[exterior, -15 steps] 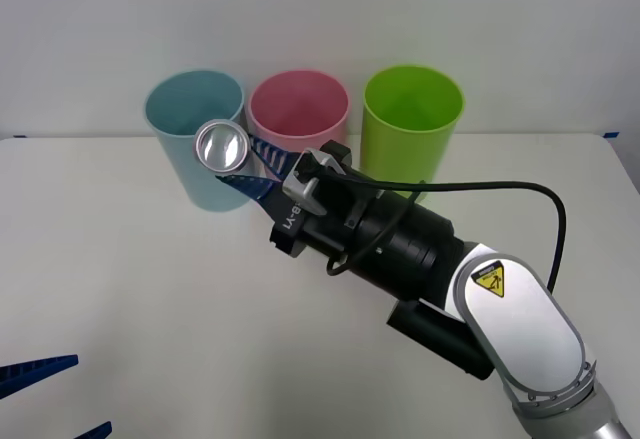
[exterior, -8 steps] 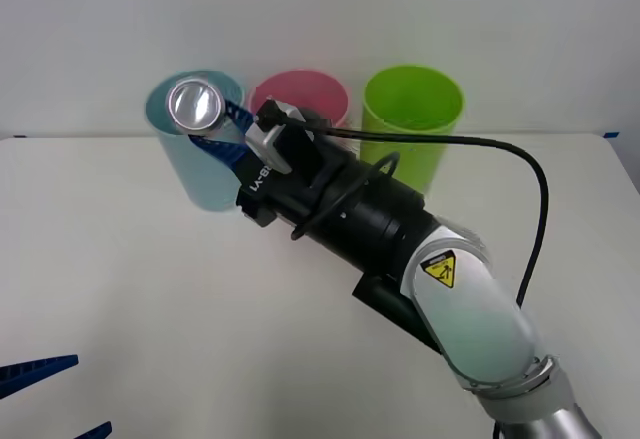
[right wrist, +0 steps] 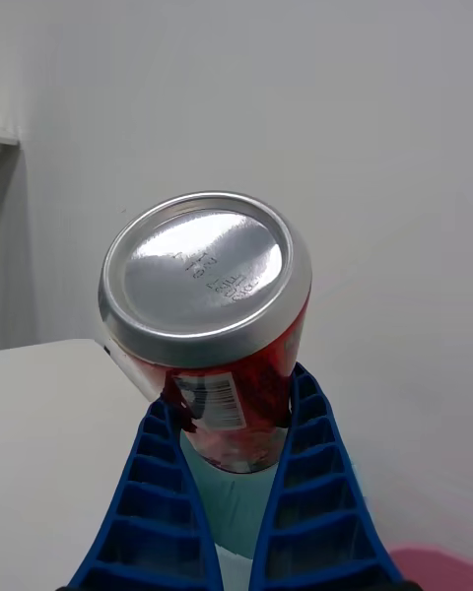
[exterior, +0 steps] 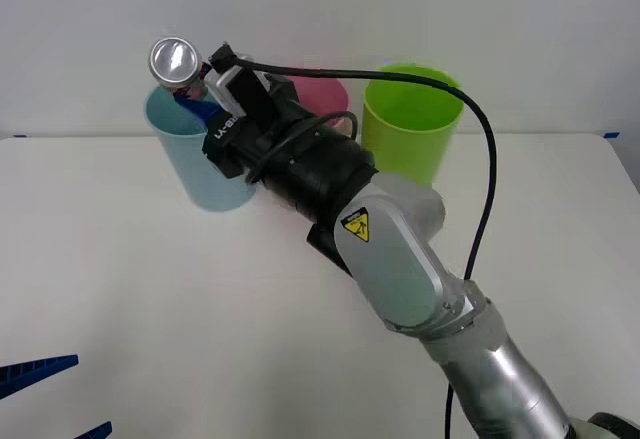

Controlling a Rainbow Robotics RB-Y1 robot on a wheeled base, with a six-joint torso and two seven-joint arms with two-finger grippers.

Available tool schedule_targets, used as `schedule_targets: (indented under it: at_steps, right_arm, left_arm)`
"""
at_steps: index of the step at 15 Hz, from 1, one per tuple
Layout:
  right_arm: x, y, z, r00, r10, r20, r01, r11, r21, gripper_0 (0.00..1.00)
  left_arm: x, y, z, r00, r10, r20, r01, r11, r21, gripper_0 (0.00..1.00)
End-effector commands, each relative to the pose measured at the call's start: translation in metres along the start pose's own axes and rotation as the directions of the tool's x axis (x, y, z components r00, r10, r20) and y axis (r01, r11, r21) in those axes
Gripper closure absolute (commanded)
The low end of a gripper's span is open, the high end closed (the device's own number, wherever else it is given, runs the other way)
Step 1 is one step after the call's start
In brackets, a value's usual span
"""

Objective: Put cans in the blue bin and PET bottles in the pink bin and trash in the green bin.

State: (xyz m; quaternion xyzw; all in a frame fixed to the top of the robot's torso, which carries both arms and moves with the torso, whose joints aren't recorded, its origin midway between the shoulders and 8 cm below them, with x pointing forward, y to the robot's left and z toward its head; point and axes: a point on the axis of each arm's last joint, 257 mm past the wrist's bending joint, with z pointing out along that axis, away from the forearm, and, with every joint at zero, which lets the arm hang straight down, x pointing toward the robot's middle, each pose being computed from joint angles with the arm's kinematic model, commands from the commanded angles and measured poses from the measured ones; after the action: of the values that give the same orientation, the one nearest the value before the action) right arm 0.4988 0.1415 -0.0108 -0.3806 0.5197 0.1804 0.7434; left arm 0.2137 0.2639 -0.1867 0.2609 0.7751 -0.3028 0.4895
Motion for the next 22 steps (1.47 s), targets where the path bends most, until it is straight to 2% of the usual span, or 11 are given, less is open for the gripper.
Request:
schedule_targets:
  at_steps: [1, 2, 6, 10, 13, 17, 22]
  right_arm:
    - [0.018, -0.015, 0.014, 0.999, 0.015, -0.032, -0.015, 0.9997, 0.019, 1.00]
    - [0.023, -0.021, 0.021, 0.999, 0.044, -0.028, -0.044, 0.9985, 0.033, 1.00]
    - [0.029, -0.045, 0.045, 0.998, 0.013, -0.058, -0.010, 0.9986, 0.051, 1.00]
    - [0.038, -0.053, 0.068, 0.994, -0.012, -0.107, 0.016, 0.9993, 0.034, 1.00]
    - [0.047, -0.045, 0.081, 0.990, -0.008, -0.138, 0.009, 1.0000, 0.004, 1.00]
    - [0.055, -0.051, 0.097, 0.988, -0.018, -0.153, 0.022, 0.9994, 0.027, 1.00]
    - [0.063, -0.010, 0.099, 0.985, -0.046, -0.168, 0.038, 0.9979, -0.052, 1.00]
  left_arm:
    - [0.000, 0.000, 0.000, 1.0000, 0.000, 0.000, 0.000, 1.0000, 0.000, 0.00]
    - [0.000, 0.000, 0.000, 1.0000, 0.000, 0.000, 0.000, 1.0000, 0.000, 0.00]
    - [0.000, 0.000, 0.000, 1.0000, 0.000, 0.000, 0.000, 1.0000, 0.000, 0.00]
    - [0.000, 0.000, 0.000, 1.0000, 0.000, 0.000, 0.000, 1.0000, 0.000, 0.00]
    - [0.000, 0.000, 0.000, 1.0000, 0.000, 0.000, 0.000, 1.0000, 0.000, 0.00]
    - [0.000, 0.000, 0.000, 1.0000, 0.000, 0.000, 0.000, 1.0000, 0.000, 0.00]
    - [0.000, 0.000, 0.000, 1.0000, 0.000, 0.000, 0.000, 1.0000, 0.000, 0.00]
